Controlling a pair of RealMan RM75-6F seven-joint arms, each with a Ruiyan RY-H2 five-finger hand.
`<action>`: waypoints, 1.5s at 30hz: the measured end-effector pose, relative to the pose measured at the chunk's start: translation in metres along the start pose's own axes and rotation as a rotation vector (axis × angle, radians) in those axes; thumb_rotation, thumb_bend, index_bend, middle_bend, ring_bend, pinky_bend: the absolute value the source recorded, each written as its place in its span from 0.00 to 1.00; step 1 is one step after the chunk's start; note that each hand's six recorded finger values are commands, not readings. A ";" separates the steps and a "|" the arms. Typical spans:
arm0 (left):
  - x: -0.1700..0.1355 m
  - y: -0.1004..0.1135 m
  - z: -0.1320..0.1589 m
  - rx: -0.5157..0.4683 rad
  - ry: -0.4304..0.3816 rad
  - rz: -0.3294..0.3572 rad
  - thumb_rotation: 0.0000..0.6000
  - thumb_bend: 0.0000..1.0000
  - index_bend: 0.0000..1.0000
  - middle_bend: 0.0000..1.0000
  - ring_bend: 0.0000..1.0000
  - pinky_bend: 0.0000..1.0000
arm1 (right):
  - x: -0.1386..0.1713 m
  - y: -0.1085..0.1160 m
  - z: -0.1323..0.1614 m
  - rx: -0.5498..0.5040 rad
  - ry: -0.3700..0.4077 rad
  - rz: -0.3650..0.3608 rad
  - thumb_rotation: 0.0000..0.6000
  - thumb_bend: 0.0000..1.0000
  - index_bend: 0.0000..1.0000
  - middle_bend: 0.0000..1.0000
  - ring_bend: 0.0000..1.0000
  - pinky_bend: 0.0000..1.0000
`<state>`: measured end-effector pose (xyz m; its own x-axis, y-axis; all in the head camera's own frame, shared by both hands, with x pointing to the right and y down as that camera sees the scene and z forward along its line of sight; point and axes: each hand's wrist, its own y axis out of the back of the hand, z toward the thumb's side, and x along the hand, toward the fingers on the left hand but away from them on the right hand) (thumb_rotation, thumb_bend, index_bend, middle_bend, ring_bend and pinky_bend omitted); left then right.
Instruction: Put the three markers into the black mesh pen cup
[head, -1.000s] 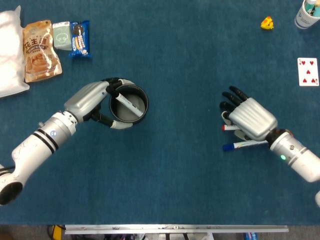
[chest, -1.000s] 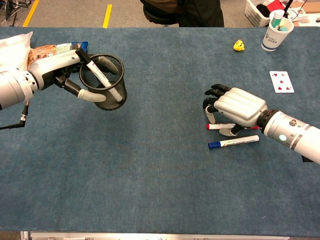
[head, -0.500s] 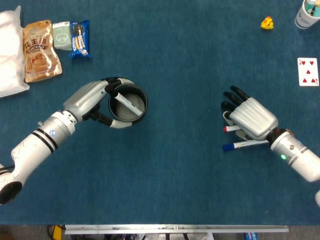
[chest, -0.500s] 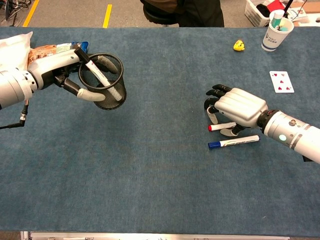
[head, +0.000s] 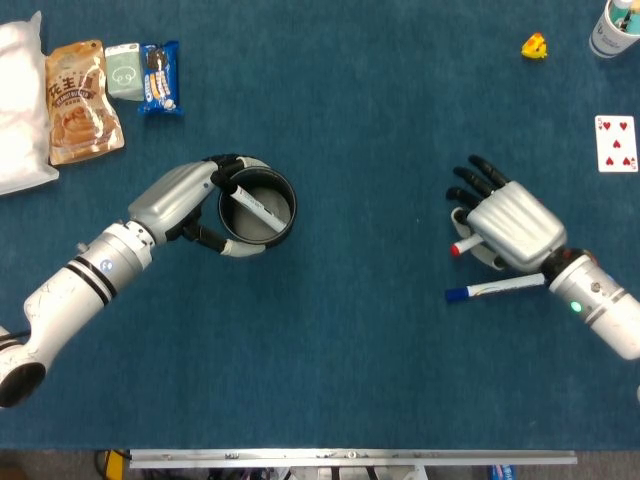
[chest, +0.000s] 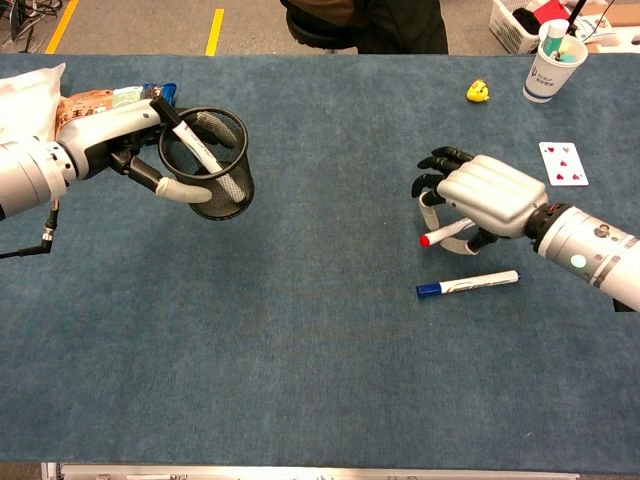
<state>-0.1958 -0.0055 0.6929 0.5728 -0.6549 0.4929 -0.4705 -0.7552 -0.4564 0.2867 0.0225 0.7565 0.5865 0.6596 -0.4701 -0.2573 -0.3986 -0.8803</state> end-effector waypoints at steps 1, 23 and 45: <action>0.000 0.000 0.000 0.000 -0.001 0.000 0.83 0.15 0.28 0.21 0.16 0.13 | 0.000 0.008 -0.001 -0.028 -0.004 -0.023 1.00 0.29 0.61 0.29 0.10 0.04; 0.018 -0.011 0.016 0.002 -0.004 -0.029 0.82 0.15 0.28 0.21 0.16 0.13 | -0.022 0.206 0.055 -0.853 0.203 -0.332 1.00 0.29 0.63 0.31 0.10 0.04; 0.030 -0.019 0.032 0.012 -0.020 -0.047 0.82 0.15 0.28 0.21 0.16 0.13 | -0.064 0.214 0.120 -1.067 0.299 -0.286 1.00 0.29 0.63 0.31 0.10 0.04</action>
<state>-0.1490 -0.0099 0.6925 0.6073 -0.6182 0.4990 -0.4347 -0.7843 -0.4426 0.1021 -0.0286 0.5910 0.7148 0.6919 -0.1019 0.6141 -0.6906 -0.3820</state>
